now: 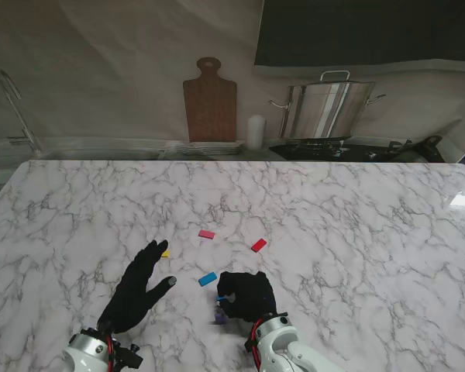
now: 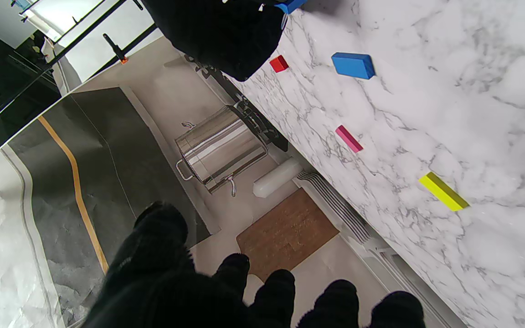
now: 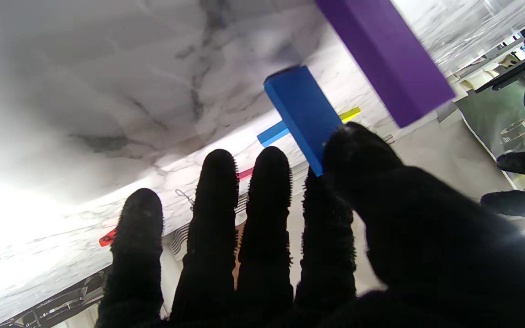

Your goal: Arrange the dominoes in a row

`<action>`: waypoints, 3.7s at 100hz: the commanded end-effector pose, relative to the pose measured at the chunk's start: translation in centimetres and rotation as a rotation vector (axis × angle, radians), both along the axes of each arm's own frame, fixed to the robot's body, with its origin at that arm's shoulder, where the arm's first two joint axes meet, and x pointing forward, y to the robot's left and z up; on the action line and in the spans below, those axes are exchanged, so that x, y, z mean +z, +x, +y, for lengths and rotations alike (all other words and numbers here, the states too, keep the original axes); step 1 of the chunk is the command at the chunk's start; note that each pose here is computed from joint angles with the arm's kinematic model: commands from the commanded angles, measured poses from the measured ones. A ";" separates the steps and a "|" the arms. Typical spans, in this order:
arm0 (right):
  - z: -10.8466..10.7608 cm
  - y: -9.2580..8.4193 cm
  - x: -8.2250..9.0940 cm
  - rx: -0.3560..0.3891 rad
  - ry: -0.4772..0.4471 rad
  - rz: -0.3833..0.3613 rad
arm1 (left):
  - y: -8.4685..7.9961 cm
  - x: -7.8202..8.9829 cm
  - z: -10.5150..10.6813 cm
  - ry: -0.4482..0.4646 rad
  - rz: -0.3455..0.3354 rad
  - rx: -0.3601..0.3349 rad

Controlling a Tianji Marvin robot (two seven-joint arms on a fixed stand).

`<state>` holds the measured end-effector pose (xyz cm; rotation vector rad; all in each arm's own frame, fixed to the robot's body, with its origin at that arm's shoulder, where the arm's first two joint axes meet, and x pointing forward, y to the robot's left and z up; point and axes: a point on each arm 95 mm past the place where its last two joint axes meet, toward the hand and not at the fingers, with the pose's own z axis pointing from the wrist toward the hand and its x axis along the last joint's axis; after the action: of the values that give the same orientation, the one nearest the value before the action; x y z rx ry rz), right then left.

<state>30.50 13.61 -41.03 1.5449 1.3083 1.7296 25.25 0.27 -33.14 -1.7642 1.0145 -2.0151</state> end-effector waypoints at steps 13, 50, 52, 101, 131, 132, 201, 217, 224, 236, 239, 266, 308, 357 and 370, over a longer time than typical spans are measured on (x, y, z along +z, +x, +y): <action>0.0 -0.1 -0.2 0.015 -0.002 0.004 | -0.2 -0.1 -0.3 0.001 0.012 -0.013; 0.0 -0.2 0.0 0.013 -0.024 -0.006 | -0.2 -0.1 -0.2 0.000 0.011 -0.012; 0.0 -0.2 0.0 0.014 -0.025 -0.005 | -0.2 -0.1 -0.2 0.000 0.012 -0.013; 0.0 -0.3 0.0 0.028 -0.040 0.005 | -0.2 -0.1 -0.2 0.001 0.012 -0.013; -0.1 -0.3 0.0 0.030 -0.047 0.007 | -0.1 -0.1 -0.2 0.000 0.012 -0.012; -0.1 -0.3 0.0 0.030 -0.047 0.007 | -0.1 -0.1 -0.2 0.000 0.012 -0.012; 0.0 -0.3 0.0 0.018 -0.047 0.006 | -0.1 -0.1 -0.2 0.001 0.012 -0.012; 0.0 -0.3 0.0 0.012 -0.049 0.003 | -0.1 -0.1 -0.2 0.001 0.011 -0.012; -0.1 -0.3 0.0 0.010 -0.051 0.001 | -0.1 -0.1 -0.2 0.001 0.011 -0.012; -0.1 -0.3 0.0 0.010 -0.055 -0.004 | -0.1 -0.1 -0.2 0.001 0.011 -0.012; -0.1 -0.3 0.0 0.010 -0.057 -0.005 | -0.1 -0.1 -0.2 0.001 0.011 -0.012; -0.1 -0.3 0.0 0.005 -0.063 0.002 | -0.1 -0.1 -0.2 0.002 0.011 -0.012; -0.2 -0.4 0.0 0.016 -0.070 0.013 | -0.1 -0.1 -0.2 0.001 0.011 -0.012; -0.1 -0.5 0.1 0.019 -0.071 0.010 | -0.1 -0.1 -0.2 0.001 0.011 -0.012; -0.1 -0.5 0.1 0.020 -0.066 0.007 | -0.1 -0.1 -0.2 0.001 0.011 -0.012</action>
<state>30.23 13.41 -40.88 1.5044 1.3744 1.6759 25.28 0.28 -33.13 -1.7638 1.0143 -2.0152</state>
